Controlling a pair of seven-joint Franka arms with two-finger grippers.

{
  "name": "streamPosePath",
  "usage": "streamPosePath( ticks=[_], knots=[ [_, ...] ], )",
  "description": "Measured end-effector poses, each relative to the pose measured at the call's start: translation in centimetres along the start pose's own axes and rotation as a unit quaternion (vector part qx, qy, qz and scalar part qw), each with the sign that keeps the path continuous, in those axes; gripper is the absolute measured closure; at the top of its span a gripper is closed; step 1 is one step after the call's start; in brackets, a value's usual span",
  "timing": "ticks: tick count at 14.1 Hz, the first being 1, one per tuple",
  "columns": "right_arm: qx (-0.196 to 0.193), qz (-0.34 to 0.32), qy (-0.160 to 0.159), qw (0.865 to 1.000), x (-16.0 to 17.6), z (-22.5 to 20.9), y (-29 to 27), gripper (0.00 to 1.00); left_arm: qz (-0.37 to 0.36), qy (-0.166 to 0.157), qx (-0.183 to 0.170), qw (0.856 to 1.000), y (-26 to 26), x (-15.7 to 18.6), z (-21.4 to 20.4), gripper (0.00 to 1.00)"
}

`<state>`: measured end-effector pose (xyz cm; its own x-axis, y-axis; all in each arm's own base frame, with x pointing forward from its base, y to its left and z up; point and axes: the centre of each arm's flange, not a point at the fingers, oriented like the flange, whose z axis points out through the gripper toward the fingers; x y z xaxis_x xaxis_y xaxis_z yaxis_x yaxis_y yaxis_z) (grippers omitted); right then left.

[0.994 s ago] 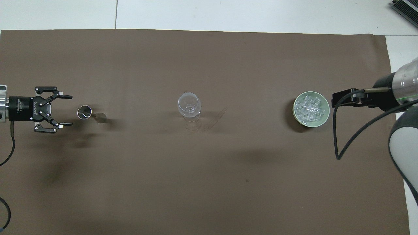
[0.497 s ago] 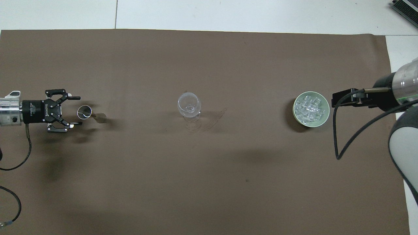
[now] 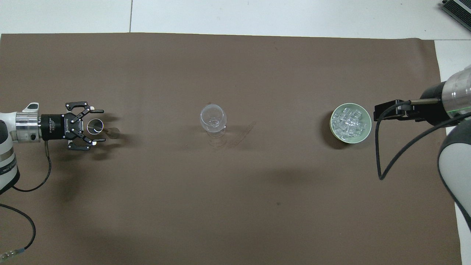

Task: Pour wine and add ice with both arms
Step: 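Close the left gripper around the small dark cup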

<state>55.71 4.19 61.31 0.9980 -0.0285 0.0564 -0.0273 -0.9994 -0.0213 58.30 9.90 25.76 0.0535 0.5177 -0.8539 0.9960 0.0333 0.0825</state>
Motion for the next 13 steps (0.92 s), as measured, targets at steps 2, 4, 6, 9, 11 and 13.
streamPosePath(
  ticks=[2, 4, 6, 9, 11, 13],
  knots=[
    [0.0, 0.0, 0.0, 1.0, 0.0, 0.0, 0.0, 0.0, 0.0, -0.002, 0.001, 1.0, 0.0, 0.0, 0.0, 0.0],
    [0.0, 0.0, 0.0, 1.0, 0.0, 0.0, 0.0, 0.0, -0.002, -0.01, 0.006, 1.0, -0.3, 0.0, -0.2, 0.0],
    [0.0, 0.0, 0.0, 1.0, 0.0, 0.0, 0.0, 0.0, -0.005, -0.016, 0.006, 1.0, -0.5, 0.1, -0.7, 0.0],
    [0.0, 0.0, 0.0, 1.0, 0.0, 0.0, 0.0, 0.0, -0.006, -0.019, 0.011, 1.0, -0.7, 0.1, -0.3, 0.05],
    [0.0, 0.0, 0.0, 1.0, 0.0, 0.0, 0.0, 0.0, -0.008, -0.021, 0.014, 1.0, -1.0, 0.2, 0.0, 0.1],
    [0.0, 0.0, 0.0, 1.0, 0.0, 0.0, 0.0, 0.0, -0.009, -0.023, 0.017, 1.0, -1.3, 0.3, 0.2, 0.17]
  ],
)
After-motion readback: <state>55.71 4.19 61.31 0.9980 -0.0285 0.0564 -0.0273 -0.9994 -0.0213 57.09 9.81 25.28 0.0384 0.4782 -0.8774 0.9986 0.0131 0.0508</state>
